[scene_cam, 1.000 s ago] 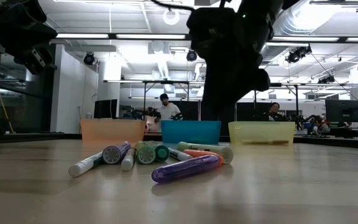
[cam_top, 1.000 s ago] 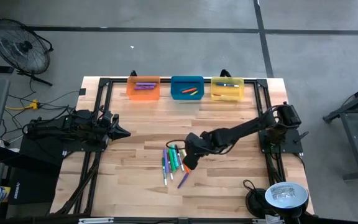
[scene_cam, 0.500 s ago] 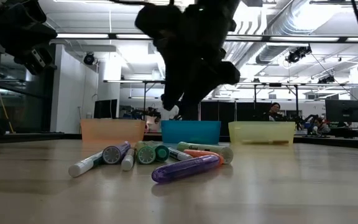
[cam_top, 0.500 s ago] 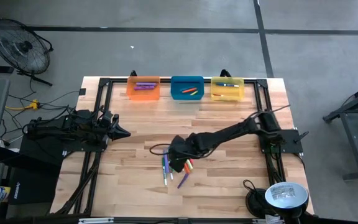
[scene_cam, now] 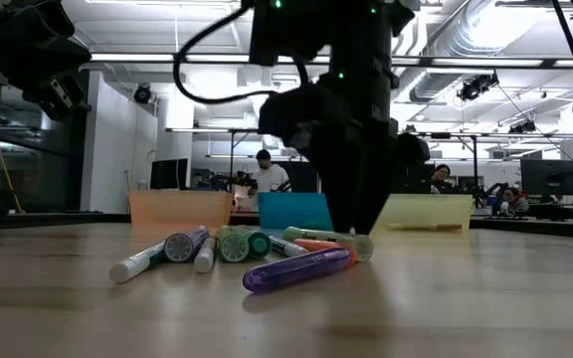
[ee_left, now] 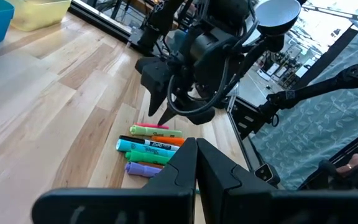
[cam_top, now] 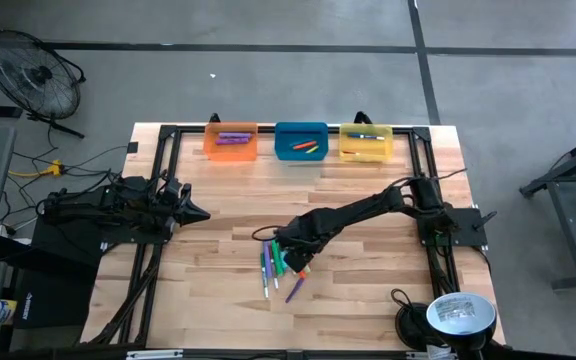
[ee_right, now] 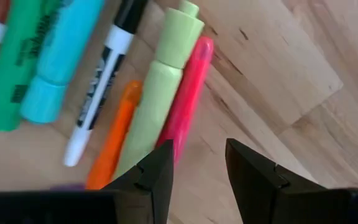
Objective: Pick & Place Markers
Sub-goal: Put the pink pen into the blue bin
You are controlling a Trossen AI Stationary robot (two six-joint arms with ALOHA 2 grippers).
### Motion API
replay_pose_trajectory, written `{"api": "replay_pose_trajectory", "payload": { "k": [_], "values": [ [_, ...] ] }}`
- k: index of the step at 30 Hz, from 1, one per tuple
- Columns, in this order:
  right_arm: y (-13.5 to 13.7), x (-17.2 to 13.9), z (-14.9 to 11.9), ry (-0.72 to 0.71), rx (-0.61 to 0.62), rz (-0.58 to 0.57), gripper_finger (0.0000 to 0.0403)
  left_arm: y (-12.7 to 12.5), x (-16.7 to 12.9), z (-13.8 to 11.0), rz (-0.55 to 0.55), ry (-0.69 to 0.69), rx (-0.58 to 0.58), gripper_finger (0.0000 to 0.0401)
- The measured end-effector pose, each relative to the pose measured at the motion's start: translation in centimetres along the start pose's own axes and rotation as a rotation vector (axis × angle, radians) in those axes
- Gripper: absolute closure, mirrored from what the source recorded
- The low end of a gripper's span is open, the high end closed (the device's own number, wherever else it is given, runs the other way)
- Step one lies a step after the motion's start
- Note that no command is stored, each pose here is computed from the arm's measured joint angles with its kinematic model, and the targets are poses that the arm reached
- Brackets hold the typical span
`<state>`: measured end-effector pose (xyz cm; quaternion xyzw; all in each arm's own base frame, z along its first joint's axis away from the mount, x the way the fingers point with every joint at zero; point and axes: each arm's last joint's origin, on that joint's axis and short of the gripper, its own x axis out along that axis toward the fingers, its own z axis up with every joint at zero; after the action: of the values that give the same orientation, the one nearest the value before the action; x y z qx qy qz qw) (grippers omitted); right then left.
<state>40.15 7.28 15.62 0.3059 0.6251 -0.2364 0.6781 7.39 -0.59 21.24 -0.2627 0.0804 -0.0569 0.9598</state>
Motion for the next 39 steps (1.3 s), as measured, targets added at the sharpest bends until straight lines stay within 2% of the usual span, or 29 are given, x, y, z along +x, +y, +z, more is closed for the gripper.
{"api": "replay_pose_trajectory", "payload": {
  "k": [19, 34, 39],
  "values": [
    [0.7, 0.1, 0.5, -0.055, 0.014, 0.089, 0.0269, 0.0, 0.0, 0.0, 0.000, 0.000, 0.000, 0.0400],
    [0.6, 0.1, 0.7, -0.111, -0.002, 0.054, 0.0269, 0.0, 0.0, 0.0, 0.000, 0.000, 0.000, 0.0400],
    [0.7, 1.5, 0.8, -0.076, -0.004, 0.044, 0.0269, 0.0, 0.0, 0.0, 0.000, 0.000, 0.000, 0.0400]
  ]
}}
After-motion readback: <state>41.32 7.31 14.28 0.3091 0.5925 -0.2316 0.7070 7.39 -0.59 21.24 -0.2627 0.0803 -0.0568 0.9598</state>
